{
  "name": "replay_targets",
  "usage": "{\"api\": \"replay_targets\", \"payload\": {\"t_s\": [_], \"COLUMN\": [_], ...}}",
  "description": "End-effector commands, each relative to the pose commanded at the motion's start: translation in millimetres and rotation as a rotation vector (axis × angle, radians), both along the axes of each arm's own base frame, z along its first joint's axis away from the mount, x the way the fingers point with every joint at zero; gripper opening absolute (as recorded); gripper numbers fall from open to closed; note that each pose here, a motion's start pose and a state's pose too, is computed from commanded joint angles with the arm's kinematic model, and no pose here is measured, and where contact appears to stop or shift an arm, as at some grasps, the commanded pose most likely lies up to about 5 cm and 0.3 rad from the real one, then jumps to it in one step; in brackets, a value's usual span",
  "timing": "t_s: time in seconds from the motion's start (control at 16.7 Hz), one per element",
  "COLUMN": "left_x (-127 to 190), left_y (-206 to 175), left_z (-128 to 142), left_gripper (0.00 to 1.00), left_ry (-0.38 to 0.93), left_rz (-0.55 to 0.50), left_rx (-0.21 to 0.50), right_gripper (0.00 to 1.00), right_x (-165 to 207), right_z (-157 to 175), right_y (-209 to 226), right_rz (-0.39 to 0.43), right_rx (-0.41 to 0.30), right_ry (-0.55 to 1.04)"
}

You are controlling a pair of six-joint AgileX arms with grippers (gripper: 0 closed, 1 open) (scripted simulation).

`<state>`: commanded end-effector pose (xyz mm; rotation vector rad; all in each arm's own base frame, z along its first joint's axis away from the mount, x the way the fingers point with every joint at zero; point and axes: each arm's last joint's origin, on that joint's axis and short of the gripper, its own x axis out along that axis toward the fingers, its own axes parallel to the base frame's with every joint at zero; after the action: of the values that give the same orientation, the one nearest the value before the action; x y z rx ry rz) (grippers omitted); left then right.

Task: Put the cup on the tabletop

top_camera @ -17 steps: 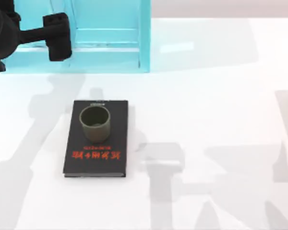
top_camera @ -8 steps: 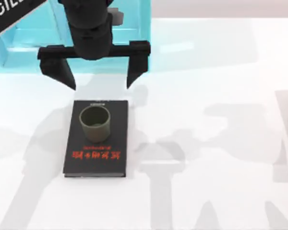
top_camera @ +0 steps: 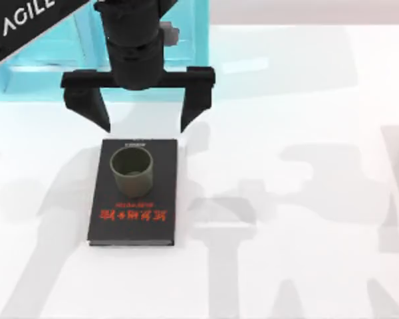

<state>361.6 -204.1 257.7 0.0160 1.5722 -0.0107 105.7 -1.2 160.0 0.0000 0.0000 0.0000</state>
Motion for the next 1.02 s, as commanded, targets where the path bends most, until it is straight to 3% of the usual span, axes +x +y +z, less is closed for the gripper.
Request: {"api": "replay_targets", "payload": {"t_s": [0.18, 0.6, 0.9, 1.02], "left_x": [1, -1, -1, -1], "left_y": [-2, -1, -1, -1], "left_z": [-19, -96, -99, -99], "left_gripper": [1.00, 1.00, 1.00, 0.85], "left_ry": [0.002, -0.001, 0.001, 0.001], "left_rz": [-0.004, -0.003, -0.003, -0.003], "left_rx": [0.001, 0.000, 0.001, 0.001], "right_gripper": [1.00, 1.00, 1.00, 1.00], "right_x": [0, 0, 0, 0], "right_z": [0, 0, 0, 0], "right_y": [0, 0, 0, 0], "right_rz": [0.000, 0.000, 0.000, 0.000], "right_rx": [0.000, 0.000, 0.000, 0.000], "right_ry": [0.000, 0.000, 0.000, 0.000]}}
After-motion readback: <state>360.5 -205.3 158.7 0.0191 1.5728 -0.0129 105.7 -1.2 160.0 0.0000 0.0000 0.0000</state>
